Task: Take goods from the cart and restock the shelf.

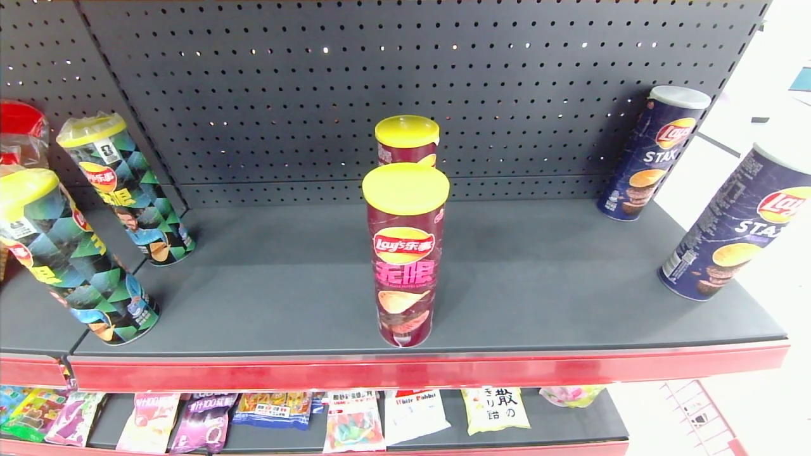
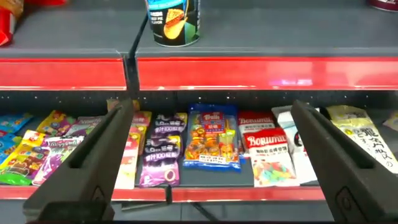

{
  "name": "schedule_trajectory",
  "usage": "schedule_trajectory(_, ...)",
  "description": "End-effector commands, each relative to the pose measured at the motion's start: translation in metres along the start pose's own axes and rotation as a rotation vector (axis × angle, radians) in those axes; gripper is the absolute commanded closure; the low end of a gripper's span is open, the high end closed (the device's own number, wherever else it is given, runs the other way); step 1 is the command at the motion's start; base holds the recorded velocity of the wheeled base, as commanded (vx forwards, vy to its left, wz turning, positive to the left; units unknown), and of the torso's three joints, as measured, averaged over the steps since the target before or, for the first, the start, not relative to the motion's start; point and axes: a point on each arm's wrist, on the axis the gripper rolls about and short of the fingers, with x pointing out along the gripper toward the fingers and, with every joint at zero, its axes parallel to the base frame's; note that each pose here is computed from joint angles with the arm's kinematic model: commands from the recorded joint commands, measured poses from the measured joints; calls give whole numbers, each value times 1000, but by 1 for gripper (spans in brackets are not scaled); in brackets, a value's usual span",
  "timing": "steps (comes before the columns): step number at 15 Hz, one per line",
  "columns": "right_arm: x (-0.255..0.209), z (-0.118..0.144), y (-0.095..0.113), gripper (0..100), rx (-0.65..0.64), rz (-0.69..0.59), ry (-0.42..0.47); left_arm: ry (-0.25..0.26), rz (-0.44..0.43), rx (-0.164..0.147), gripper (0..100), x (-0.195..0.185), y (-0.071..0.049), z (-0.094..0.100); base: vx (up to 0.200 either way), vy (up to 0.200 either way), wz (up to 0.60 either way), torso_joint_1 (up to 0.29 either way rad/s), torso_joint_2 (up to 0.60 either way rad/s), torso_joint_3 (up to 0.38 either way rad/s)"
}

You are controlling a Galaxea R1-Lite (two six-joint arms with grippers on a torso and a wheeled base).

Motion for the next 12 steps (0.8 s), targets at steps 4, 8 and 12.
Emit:
schedule_trajectory(4,0,0,0,0,0,0,2,2,1,0,0,0,0,0,0,0,0,0,0,0)
schedule_trajectory(8,0,0,0,0,0,0,2,2,1,0,0,0,0,0,-150,0,0,8,5,2)
schedule_trajectory(12,0,0,0,0,-2,0,2,2,1,0,0,0,0,0,0,0,0,0,0,0)
